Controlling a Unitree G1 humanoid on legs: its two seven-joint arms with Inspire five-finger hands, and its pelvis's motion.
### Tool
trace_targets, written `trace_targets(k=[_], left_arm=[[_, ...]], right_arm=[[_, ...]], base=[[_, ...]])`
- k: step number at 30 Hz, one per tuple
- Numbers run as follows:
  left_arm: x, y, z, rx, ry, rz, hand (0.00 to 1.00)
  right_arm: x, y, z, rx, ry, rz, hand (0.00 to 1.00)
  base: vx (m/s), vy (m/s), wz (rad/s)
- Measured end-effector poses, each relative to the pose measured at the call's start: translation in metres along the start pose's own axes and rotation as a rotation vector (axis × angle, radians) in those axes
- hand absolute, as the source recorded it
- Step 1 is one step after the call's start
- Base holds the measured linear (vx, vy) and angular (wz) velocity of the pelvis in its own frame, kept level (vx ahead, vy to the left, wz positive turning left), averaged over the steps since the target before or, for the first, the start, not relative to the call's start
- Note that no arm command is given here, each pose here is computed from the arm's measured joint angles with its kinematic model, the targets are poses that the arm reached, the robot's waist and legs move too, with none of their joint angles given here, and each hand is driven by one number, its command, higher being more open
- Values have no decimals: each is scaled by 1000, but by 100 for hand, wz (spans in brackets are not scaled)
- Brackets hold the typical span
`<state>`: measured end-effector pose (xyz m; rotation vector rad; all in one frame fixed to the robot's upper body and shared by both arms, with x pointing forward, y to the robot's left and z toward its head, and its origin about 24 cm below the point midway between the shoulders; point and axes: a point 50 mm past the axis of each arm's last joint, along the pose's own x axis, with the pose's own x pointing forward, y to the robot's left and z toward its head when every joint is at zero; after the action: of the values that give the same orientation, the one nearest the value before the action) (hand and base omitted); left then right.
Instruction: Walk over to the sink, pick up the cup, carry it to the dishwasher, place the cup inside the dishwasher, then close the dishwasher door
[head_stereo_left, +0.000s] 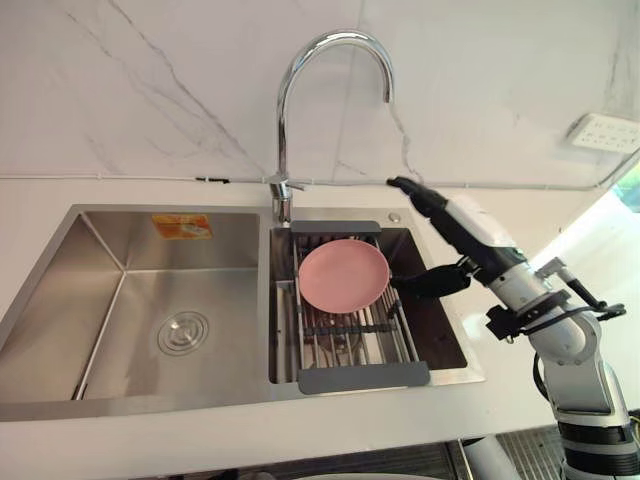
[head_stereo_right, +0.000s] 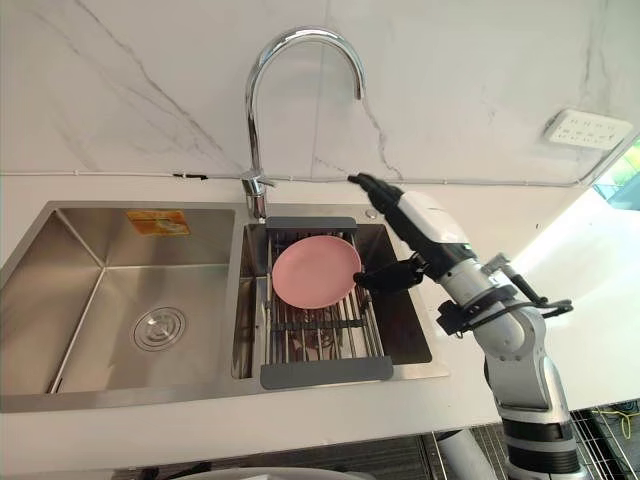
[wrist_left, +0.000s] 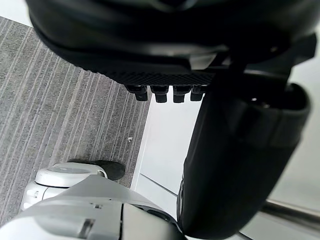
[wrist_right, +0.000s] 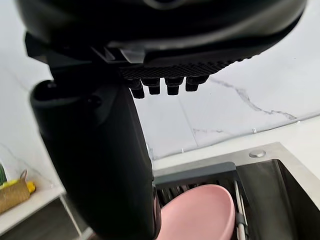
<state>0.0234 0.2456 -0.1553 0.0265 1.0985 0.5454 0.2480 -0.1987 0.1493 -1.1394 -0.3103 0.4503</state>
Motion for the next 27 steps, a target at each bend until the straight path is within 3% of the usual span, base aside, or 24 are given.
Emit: trace_targets(k=[17, 27], left_arm=[[-1, -1, -6, 35, 31, -19, 100], [-2, -6, -7, 59, 35, -41, 100]], right_arm=[[12, 42, -9, -71, 56, 371, 100], [14, 45, -17, -160, 109, 253, 100]], base=[[-34, -27, 6], [-18, -10, 0]])
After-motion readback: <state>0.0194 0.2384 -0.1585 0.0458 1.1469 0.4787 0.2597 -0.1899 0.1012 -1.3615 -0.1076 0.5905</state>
